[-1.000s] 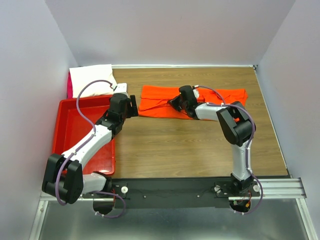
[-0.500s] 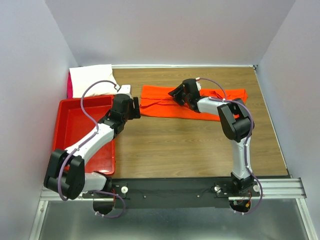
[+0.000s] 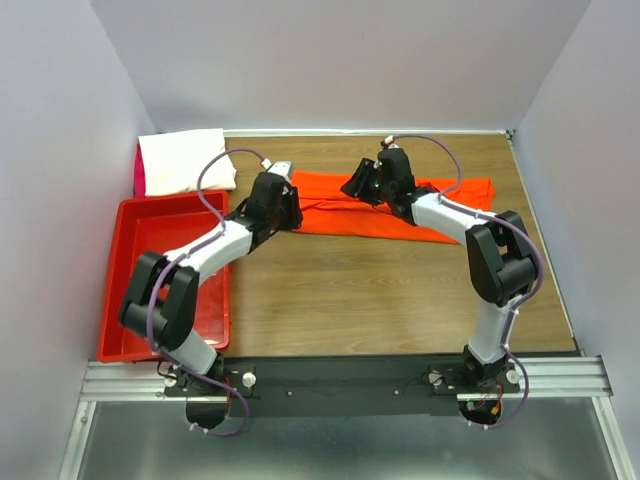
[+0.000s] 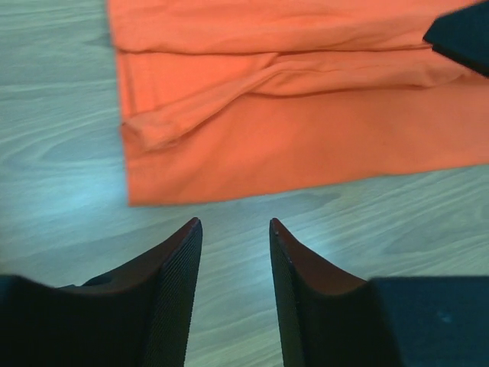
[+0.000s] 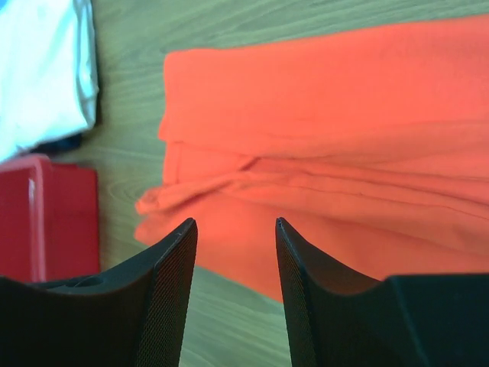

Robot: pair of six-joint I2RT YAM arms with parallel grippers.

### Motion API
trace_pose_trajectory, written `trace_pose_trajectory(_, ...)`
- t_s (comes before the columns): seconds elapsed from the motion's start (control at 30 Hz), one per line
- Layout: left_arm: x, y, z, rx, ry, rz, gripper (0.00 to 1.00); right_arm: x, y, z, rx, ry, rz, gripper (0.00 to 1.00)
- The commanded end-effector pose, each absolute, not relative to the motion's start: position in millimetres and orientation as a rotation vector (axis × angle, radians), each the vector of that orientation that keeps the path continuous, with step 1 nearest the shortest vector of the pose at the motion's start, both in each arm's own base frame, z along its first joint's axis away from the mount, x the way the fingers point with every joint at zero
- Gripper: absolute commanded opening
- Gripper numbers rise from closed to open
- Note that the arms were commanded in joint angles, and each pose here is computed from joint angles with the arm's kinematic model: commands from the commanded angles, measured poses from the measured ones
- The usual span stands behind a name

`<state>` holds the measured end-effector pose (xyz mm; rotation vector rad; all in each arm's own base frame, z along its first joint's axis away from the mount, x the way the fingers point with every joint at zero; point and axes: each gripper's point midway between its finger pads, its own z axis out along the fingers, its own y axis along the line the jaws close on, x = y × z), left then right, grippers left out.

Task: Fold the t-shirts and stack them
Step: Fold the tshirt

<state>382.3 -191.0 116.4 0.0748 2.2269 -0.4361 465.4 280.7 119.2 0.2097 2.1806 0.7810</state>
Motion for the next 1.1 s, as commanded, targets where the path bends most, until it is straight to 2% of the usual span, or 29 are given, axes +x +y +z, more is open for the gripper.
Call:
trace_pose_trajectory(0.0, 395.5, -218.4, 104.3, 0.094, 2.275, -0.522, 0.41, 436.1, 267.4, 88.4, 0.061, 2.296, 0.695, 0.52)
trace_pose_trajectory(0.2, 423.0, -213.4, 71.5, 0.061, 2.350, -0.377, 0.38, 426.4, 259.7, 63.1, 0.051, 2.361, 0.699, 0.51)
trace_pose_trajectory(0.4, 449.1, -205.0, 63.1, 0.053, 2.356, -0.240, 0.38, 417.2, 255.5, 45.4, 0.051, 2.412, 0.710, 0.50)
trace_pose_trajectory(0.7, 484.0, -190.5, 41.8, 0.045, 2.395, -0.060, 0.38, 414.1, 245.4, 47.4, 0.040, 2.407, 0.699, 0.50)
trace_pose_trajectory(0.87, 513.1, -177.8, 50.8, -0.009, 2.360, -0.005, 0.37, 412.0, 236.0, 50.4, 0.055, 2.403, 0.697, 0.50)
trace_pose_trajectory(0.97, 524.9, -174.6, 71.4, -0.037, 2.312, -0.017, 0.42, 413.3, 227.9, 52.7, 0.080, 2.398, 0.699, 0.50)
trace_pose_trajectory(1.07, 515.7, -182.2, 93.0, -0.036, 2.287, -0.092, 0.48, 414.4, 220.3, 57.6, 0.105, 2.393, 0.739, 0.50)
